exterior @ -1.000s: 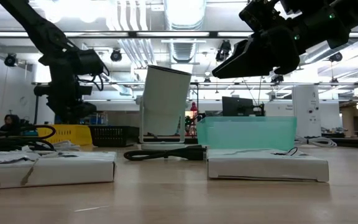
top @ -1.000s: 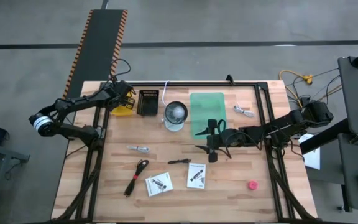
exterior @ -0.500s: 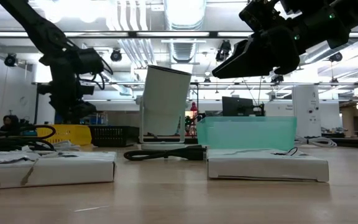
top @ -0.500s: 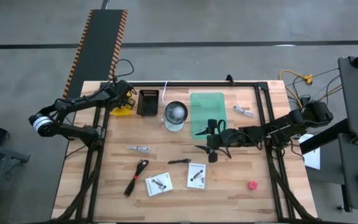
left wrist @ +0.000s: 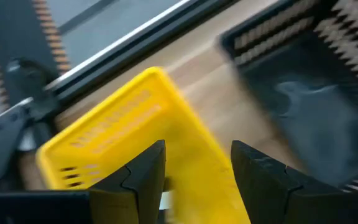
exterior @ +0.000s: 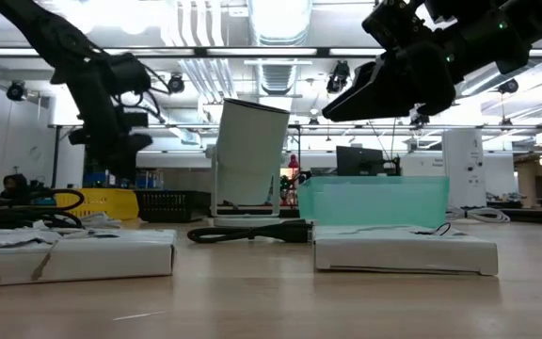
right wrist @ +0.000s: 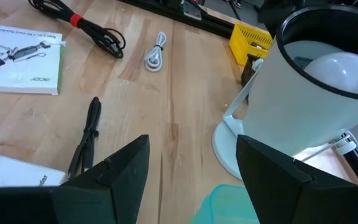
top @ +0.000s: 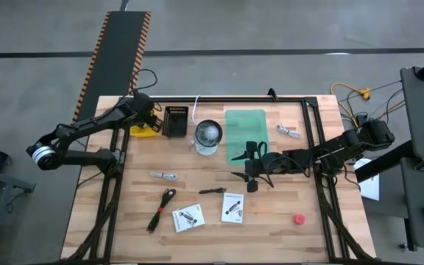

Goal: Pick and place items into bin
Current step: Put the pink charger adapter into the yellow bin

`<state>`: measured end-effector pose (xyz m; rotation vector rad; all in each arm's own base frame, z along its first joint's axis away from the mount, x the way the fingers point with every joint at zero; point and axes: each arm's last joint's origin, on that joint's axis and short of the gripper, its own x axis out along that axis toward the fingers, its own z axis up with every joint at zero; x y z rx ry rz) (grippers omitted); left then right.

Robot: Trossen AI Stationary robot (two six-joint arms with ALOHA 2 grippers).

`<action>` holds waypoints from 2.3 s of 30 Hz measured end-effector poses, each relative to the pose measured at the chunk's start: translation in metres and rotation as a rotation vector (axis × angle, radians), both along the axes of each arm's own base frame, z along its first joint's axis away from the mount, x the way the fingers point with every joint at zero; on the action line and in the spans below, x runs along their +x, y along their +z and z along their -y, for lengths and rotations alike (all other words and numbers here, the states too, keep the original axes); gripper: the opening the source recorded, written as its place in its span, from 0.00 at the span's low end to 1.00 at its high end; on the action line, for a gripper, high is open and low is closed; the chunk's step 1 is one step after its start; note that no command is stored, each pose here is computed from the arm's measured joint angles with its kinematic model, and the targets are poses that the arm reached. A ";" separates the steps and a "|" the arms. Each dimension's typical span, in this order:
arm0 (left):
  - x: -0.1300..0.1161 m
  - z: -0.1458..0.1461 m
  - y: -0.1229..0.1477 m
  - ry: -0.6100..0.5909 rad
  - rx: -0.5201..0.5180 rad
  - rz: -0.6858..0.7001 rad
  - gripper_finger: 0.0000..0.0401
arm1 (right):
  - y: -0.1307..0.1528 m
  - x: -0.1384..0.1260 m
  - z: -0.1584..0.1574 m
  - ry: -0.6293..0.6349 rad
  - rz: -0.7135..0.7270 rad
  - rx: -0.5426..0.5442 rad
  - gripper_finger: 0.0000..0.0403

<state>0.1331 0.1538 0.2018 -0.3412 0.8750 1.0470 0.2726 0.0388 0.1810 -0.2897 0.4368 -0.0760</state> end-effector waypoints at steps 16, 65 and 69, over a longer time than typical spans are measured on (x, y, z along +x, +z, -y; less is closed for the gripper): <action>-0.003 0.043 0.012 -0.155 -0.045 0.220 0.42 | 0.001 0.000 0.001 -0.022 0.006 -0.013 0.56; 0.002 0.068 0.027 -0.308 -0.001 0.294 0.42 | 0.052 -0.051 -0.093 -0.338 -0.695 0.523 0.56; 0.002 0.068 0.026 -0.308 -0.004 0.291 0.42 | 0.050 -0.064 -0.107 -0.365 -0.766 0.588 0.56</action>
